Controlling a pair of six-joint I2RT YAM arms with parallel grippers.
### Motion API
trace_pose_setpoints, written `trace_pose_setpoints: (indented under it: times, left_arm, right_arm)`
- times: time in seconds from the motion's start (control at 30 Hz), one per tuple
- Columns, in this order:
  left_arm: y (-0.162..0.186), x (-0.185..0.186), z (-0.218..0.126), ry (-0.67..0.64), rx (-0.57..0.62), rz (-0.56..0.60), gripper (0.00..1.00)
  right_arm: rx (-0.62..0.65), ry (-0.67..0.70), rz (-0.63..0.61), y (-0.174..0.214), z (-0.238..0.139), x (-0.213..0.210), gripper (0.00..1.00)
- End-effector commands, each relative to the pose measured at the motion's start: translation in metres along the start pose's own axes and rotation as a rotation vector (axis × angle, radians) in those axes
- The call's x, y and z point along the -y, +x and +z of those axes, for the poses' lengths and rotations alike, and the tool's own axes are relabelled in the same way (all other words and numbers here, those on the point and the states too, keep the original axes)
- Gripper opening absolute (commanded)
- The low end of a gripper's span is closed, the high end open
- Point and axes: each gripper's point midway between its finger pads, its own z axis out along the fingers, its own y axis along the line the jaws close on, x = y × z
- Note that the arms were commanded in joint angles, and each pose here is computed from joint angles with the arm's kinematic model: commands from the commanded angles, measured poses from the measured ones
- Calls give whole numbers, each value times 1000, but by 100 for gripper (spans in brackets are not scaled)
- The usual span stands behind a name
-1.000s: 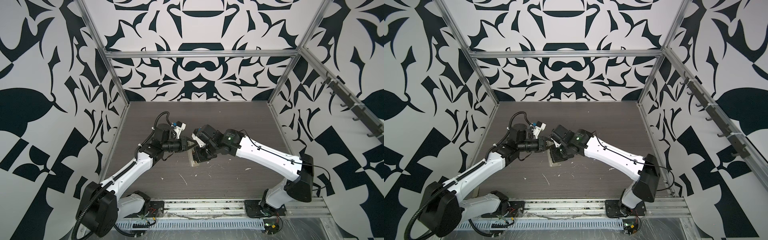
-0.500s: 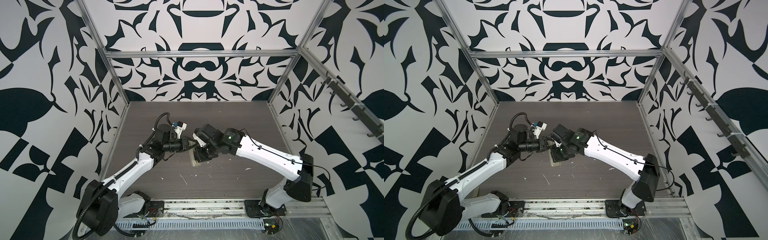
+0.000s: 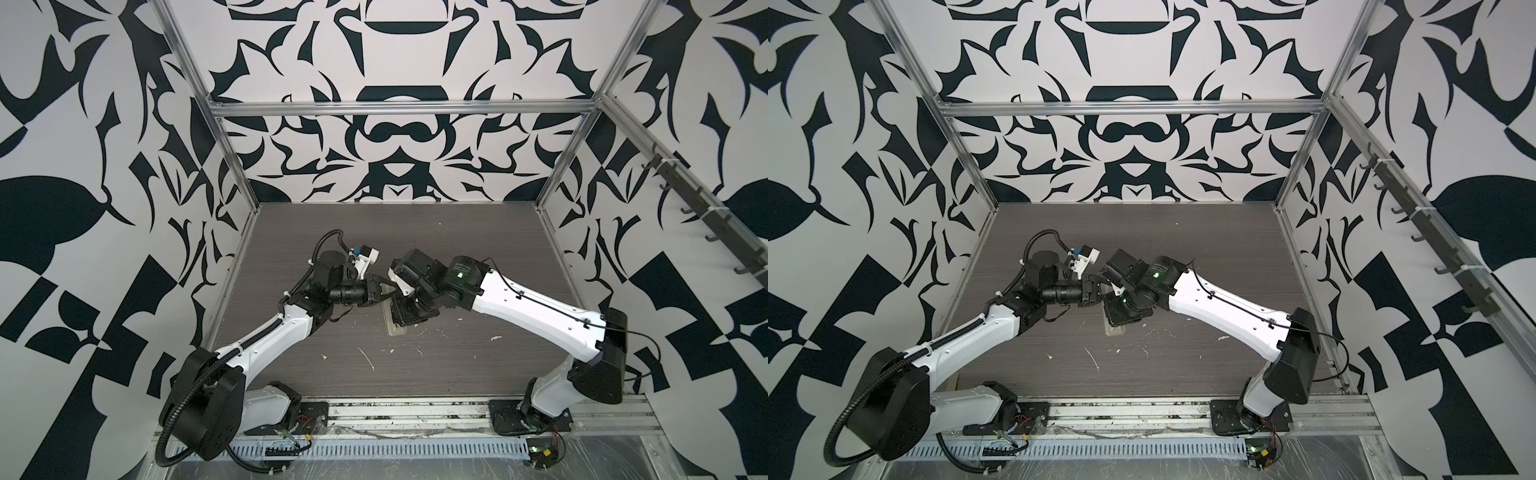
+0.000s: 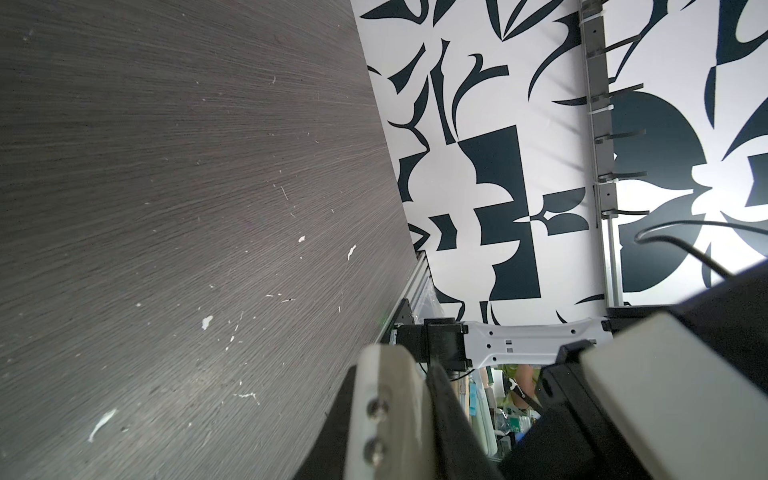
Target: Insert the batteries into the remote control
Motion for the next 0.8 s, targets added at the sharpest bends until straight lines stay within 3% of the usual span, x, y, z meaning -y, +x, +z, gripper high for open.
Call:
trace_pose_setpoints:
  times: [0.0,0.77]
  left_arm:
    - [4,33,-1,118,-35,48,0]
    - [7,34,0,130,-51,27,0]
  right_arm:
    - [33,-13,0,-7,-5,-6,18]
    - [50,-29,-10,-10,-15,-11,27]
